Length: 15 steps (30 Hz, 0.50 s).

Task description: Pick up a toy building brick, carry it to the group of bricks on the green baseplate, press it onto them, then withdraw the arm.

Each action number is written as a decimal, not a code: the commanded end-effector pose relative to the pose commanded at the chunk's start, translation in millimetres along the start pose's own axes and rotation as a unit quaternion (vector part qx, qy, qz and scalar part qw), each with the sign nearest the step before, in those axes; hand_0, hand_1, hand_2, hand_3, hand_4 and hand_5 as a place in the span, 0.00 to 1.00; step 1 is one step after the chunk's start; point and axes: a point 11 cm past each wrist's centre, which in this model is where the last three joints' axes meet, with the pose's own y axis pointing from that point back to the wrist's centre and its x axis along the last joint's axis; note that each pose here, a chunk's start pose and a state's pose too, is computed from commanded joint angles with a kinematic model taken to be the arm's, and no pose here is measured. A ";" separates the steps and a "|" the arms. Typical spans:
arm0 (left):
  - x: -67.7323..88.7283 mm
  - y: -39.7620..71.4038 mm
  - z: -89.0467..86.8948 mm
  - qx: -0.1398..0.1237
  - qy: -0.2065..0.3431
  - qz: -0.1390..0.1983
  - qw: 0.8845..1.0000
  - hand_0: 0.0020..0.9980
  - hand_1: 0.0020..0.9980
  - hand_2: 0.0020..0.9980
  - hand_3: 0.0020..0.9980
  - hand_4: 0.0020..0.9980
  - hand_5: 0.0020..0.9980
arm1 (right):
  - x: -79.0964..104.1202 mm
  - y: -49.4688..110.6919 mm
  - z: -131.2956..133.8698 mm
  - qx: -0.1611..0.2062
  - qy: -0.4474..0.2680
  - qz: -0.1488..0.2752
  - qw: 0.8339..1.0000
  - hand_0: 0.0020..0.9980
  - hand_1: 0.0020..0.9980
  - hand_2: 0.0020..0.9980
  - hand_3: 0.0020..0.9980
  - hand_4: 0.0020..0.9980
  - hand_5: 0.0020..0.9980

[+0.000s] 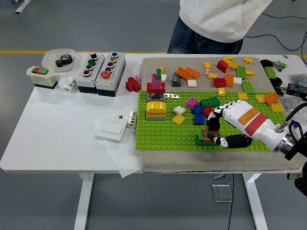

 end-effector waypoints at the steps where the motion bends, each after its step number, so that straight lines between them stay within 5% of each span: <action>1: 0.0 0.0 0.0 0.000 0.000 0.000 1.000 0.49 0.58 0.65 0.58 0.60 0.68 | 0.0 0.0 0.0 0.000 0.000 0.000 1.000 0.43 0.48 0.55 0.52 0.71 0.42; 15: 0.5 0.0 0.0 0.000 0.000 0.001 1.000 0.49 0.58 0.64 0.58 0.60 0.68 | 1.5 0.9 -2.9 0.001 0.009 0.000 1.000 0.40 0.48 0.54 0.52 0.71 0.42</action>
